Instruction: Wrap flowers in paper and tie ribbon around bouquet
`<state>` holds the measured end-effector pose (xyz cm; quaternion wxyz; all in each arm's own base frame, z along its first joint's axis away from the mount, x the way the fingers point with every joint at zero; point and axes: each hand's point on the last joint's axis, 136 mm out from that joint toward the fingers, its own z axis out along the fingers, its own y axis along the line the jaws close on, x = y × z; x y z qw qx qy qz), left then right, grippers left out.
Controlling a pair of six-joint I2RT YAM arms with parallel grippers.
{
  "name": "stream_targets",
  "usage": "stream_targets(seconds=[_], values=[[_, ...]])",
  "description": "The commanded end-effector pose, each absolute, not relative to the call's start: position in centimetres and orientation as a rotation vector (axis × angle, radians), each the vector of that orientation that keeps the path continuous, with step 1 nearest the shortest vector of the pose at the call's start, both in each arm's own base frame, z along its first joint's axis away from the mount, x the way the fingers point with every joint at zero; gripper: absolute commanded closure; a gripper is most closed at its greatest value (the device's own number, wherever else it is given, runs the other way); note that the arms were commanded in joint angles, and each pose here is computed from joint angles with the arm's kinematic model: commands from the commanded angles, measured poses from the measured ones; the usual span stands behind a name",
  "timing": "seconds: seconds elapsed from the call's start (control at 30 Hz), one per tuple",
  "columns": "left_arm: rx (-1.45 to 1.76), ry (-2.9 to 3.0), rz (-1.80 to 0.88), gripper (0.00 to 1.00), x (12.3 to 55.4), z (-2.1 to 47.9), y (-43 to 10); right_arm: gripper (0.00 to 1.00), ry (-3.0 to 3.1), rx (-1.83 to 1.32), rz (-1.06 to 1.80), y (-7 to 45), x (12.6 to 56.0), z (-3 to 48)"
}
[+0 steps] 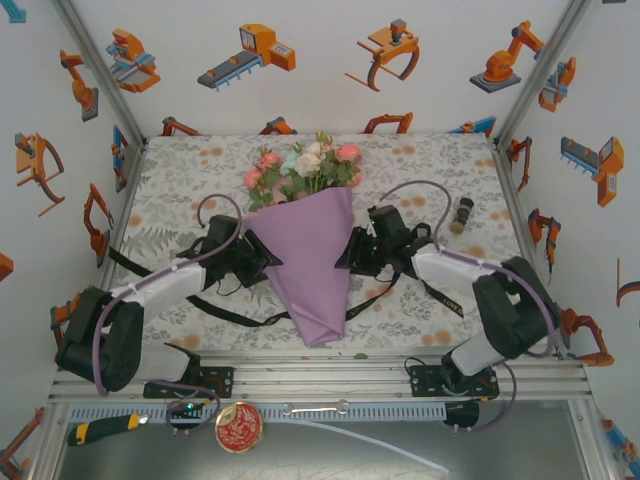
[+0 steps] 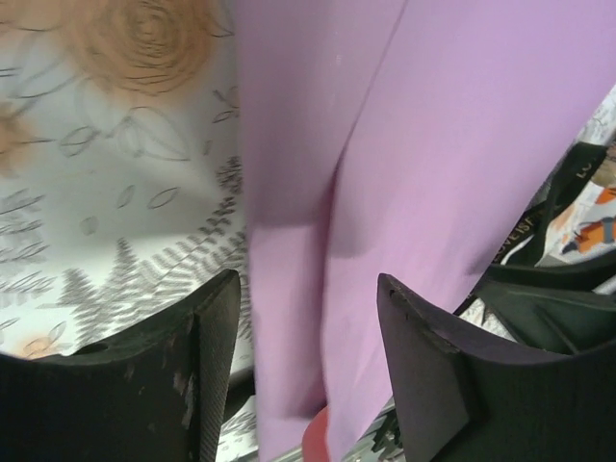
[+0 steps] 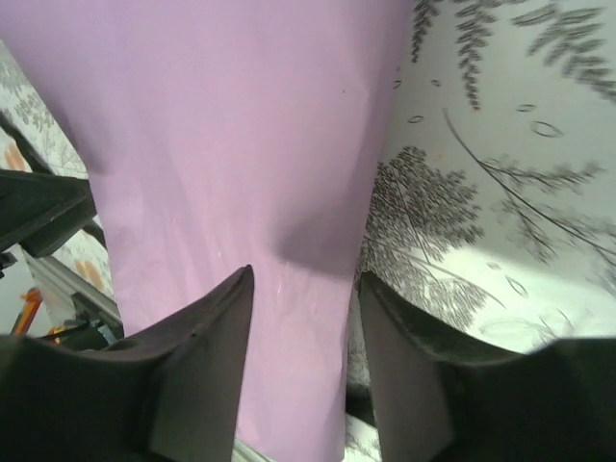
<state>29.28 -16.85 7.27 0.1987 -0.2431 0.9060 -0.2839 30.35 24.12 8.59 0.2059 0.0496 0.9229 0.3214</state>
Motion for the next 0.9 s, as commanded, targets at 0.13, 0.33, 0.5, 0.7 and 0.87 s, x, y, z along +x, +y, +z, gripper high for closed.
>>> stream_targets(seconds=[0.13,0.33,0.5,0.7,0.87], values=[[-0.799,2.4,-0.404,0.42,27.1,12.5,-7.3,0.44,2.372,0.437,0.463,11.7,32.0,14.1],[-1.033,2.37,-0.334,0.42,23.0,11.7,-2.6,0.45,2.371,0.712,0.364,5.5,30.0,11.6],[-1.224,2.394,-0.282,0.43,19.6,9.5,-1.3,0.42,2.475,0.501,0.216,4.5,30.1,8.7],[-1.43,2.36,-0.272,0.44,17.0,7.2,-0.9,0.61,2.607,0.368,0.234,5.3,31.1,5.8],[-1.531,2.251,-0.204,0.38,16.9,6.5,0.5,0.95,2.515,0.314,0.307,6.1,32.1,8.5]])
